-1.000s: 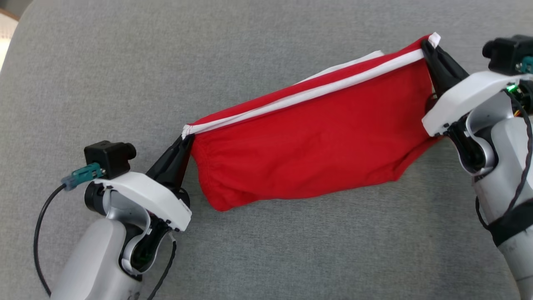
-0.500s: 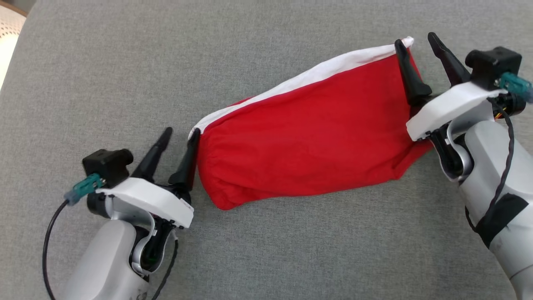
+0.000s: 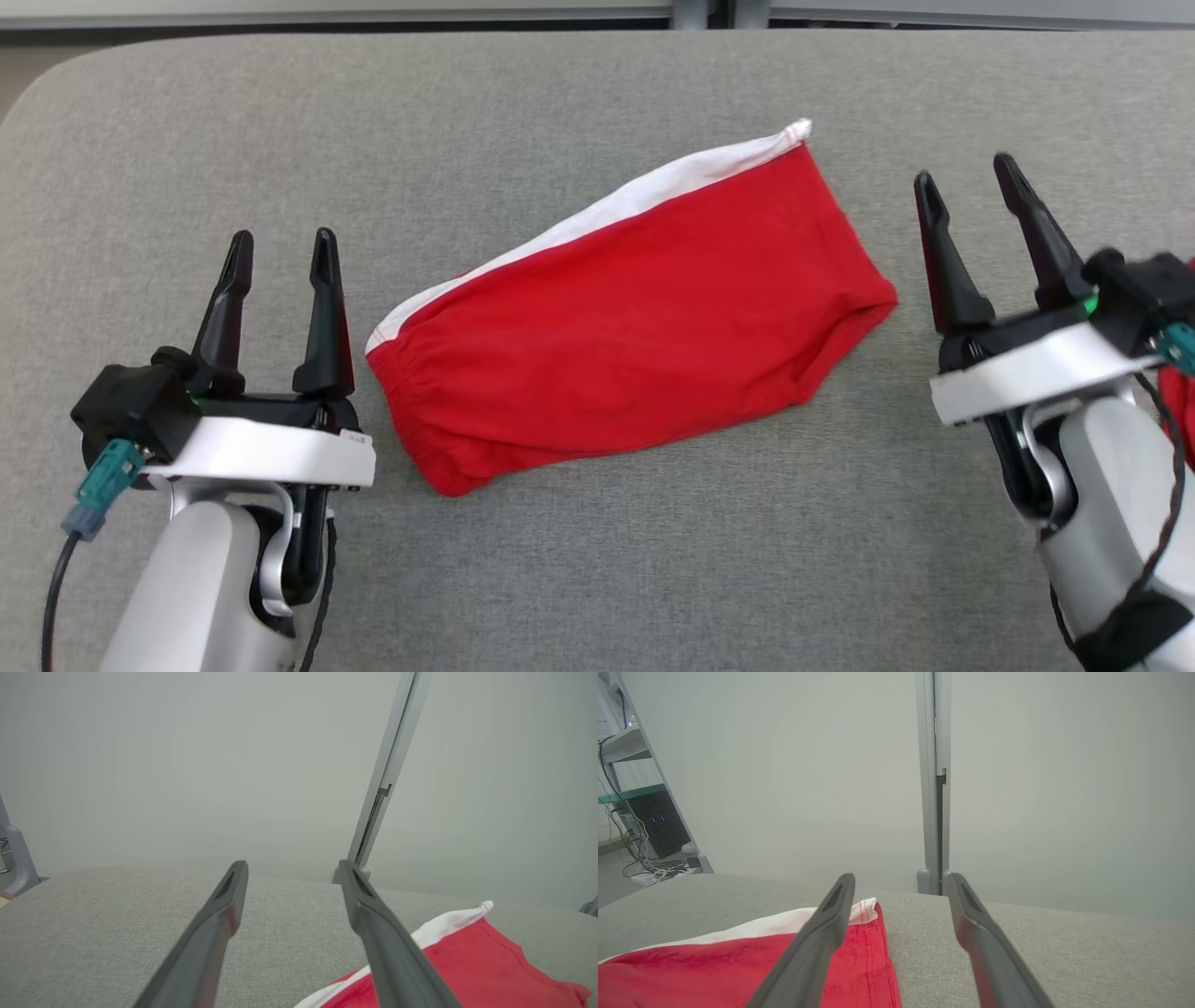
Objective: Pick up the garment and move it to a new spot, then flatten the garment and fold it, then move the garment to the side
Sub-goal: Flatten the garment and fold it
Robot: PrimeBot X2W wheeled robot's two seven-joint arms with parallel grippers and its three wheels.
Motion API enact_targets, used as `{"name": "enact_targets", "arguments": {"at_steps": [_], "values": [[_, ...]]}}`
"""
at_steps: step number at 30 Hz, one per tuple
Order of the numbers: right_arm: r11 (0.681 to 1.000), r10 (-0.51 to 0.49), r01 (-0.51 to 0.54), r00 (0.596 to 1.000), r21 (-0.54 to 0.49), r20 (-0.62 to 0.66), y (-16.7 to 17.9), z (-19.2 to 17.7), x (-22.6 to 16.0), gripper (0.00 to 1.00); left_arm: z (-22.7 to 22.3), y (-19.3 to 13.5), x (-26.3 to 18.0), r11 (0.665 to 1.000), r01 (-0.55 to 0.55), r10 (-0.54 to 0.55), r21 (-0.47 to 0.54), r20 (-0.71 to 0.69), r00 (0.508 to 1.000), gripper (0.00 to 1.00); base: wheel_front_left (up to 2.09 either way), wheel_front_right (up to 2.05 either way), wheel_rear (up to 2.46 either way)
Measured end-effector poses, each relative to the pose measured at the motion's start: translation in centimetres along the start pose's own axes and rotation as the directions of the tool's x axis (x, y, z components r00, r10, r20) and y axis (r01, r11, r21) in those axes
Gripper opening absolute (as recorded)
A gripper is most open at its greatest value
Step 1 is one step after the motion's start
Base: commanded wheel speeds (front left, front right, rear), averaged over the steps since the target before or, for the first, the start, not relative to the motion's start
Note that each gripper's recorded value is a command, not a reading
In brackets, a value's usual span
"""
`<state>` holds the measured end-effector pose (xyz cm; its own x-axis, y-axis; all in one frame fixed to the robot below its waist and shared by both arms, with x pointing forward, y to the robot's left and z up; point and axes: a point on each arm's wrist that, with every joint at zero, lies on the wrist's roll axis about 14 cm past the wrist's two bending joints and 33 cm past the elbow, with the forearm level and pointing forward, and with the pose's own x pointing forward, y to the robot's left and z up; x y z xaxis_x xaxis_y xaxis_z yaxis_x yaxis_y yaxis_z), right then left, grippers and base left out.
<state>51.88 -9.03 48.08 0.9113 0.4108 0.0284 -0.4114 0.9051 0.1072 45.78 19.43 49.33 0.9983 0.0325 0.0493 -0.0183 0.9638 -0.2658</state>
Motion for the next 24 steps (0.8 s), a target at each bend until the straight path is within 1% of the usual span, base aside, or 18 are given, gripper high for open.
{"name": "enact_targets", "arguments": {"at_steps": [4, 5, 12, 17, 24], "values": [[0.999, -0.054, 0.054, 0.998, -0.002, 0.012, -0.7, 0.3, -3.0, 1.00, -0.3, -0.7, -0.6, 0.998, 0.030, -0.030, 0.053, -0.008, 1.000, 1.00, 0.00, 0.00, 0.00], [0.998, -0.070, 0.070, 0.998, -0.001, 0.002, -0.7, 0.2, -4.4, 1.00, -1.1, -0.9, -1.1, 0.997, 0.042, -0.040, 0.066, -0.033, 0.999, 1.00, 0.00, 0.00, 0.00], [0.989, -0.145, 0.146, 0.987, 0.004, -0.062, -1.3, -0.9, -8.7, 1.00, -3.6, -1.5, -2.2, 0.990, 0.089, -0.077, 0.109, -0.112, 0.991, 1.00, 0.00, 0.00, 0.00], [0.985, -0.173, 0.174, 0.982, 0.008, -0.071, -1.3, -0.7, -10.0, 1.00, -4.3, -1.4, -2.7, 0.989, 0.092, -0.076, 0.118, -0.136, 0.988, 1.00, 0.00, 0.00, 0.00], [0.984, -0.177, 0.178, 0.982, 0.012, -0.068, -1.1, -0.2, -10.2, 1.00, -4.4, -1.6, -2.7, 0.988, 0.097, -0.080, 0.119, -0.140, 0.987, 1.00, 0.00, 0.00, 0.00]]}}
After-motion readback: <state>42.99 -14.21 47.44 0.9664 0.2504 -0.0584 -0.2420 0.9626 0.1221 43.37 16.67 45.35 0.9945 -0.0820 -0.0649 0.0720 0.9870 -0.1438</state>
